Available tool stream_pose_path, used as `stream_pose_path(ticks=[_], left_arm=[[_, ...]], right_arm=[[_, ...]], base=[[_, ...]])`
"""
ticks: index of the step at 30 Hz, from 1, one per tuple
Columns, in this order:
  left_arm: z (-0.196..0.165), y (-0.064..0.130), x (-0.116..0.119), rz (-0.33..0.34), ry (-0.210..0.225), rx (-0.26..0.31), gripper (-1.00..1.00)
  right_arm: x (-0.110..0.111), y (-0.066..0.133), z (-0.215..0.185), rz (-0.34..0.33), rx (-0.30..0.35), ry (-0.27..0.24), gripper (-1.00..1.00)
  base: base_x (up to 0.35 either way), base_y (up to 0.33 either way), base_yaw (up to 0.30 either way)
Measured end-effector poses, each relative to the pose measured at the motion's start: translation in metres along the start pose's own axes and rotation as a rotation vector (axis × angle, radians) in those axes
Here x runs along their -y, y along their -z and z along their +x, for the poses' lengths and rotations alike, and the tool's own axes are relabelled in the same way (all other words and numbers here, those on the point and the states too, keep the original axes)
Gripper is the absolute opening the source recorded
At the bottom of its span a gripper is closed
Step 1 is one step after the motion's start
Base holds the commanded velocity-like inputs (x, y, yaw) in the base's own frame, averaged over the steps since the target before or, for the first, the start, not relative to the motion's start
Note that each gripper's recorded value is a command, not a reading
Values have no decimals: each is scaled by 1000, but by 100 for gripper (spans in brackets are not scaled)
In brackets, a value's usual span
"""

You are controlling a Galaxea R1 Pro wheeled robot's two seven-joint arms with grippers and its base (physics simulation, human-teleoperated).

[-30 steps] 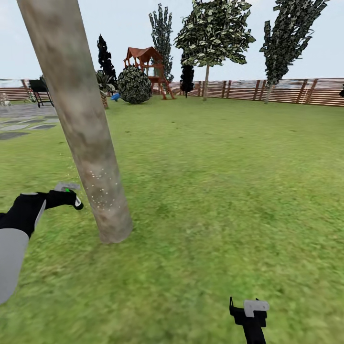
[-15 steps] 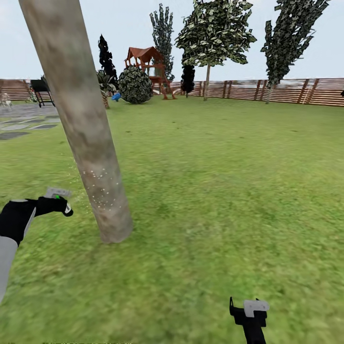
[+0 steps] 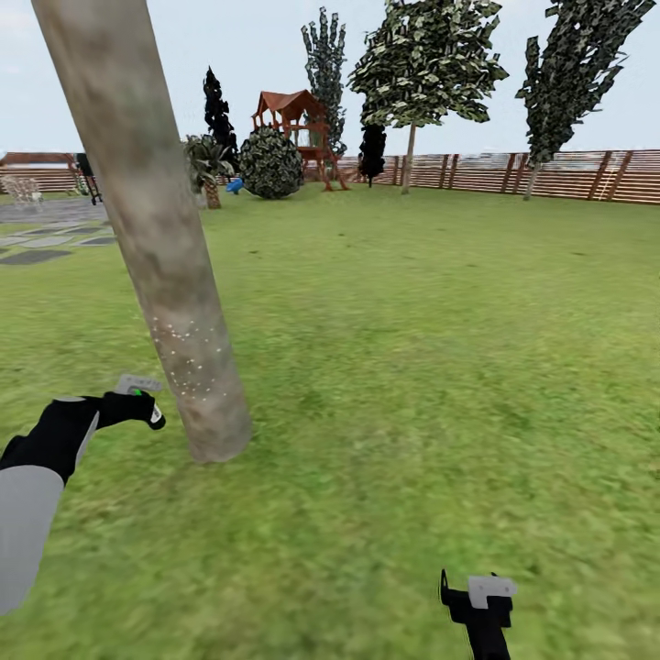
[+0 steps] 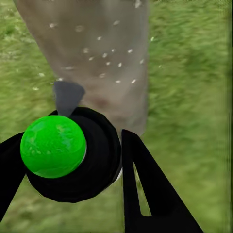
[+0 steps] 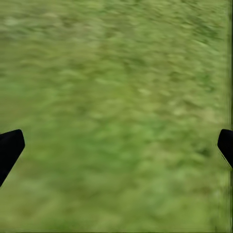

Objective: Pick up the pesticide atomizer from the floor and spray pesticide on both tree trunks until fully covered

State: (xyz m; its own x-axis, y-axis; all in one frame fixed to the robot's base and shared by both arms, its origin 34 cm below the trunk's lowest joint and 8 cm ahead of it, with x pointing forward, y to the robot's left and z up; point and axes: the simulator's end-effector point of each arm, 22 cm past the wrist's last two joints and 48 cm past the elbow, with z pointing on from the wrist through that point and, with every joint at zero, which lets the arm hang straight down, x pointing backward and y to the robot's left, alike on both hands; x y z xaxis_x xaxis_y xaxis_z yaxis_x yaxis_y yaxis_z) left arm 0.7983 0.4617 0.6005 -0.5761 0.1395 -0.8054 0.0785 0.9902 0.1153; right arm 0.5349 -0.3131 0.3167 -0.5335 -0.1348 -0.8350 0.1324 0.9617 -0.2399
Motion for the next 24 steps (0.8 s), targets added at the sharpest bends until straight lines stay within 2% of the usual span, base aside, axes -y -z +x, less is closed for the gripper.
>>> stream_pose_path(ticks=[6,7,8,15,18,24], left_arm=[[2,0,-4,-10,3,-3,-100],[10,0,-16,-61,17,-17,-100],[12,-1,-19,-74,27,-20,-100],[12,-1,-19,-77,41,-17,-100],[11,1,-24,-82,75,-7,-100],[10,-1,-19,-75,89,-1,-100]], right_arm=[[0,0,0,0,-1,0,100],[0,0,0,0,0,0,100],[0,0,0,0,0,0,100],[0,0,0,0,0,0,100],[0,0,0,0,0,0,100],[0,0,0,0,0,0,100]], base=[[0,-271,4],[0,-271,191],[0,-271,222],[0,-271,268],[0,-271,265],[43,-271,50]])
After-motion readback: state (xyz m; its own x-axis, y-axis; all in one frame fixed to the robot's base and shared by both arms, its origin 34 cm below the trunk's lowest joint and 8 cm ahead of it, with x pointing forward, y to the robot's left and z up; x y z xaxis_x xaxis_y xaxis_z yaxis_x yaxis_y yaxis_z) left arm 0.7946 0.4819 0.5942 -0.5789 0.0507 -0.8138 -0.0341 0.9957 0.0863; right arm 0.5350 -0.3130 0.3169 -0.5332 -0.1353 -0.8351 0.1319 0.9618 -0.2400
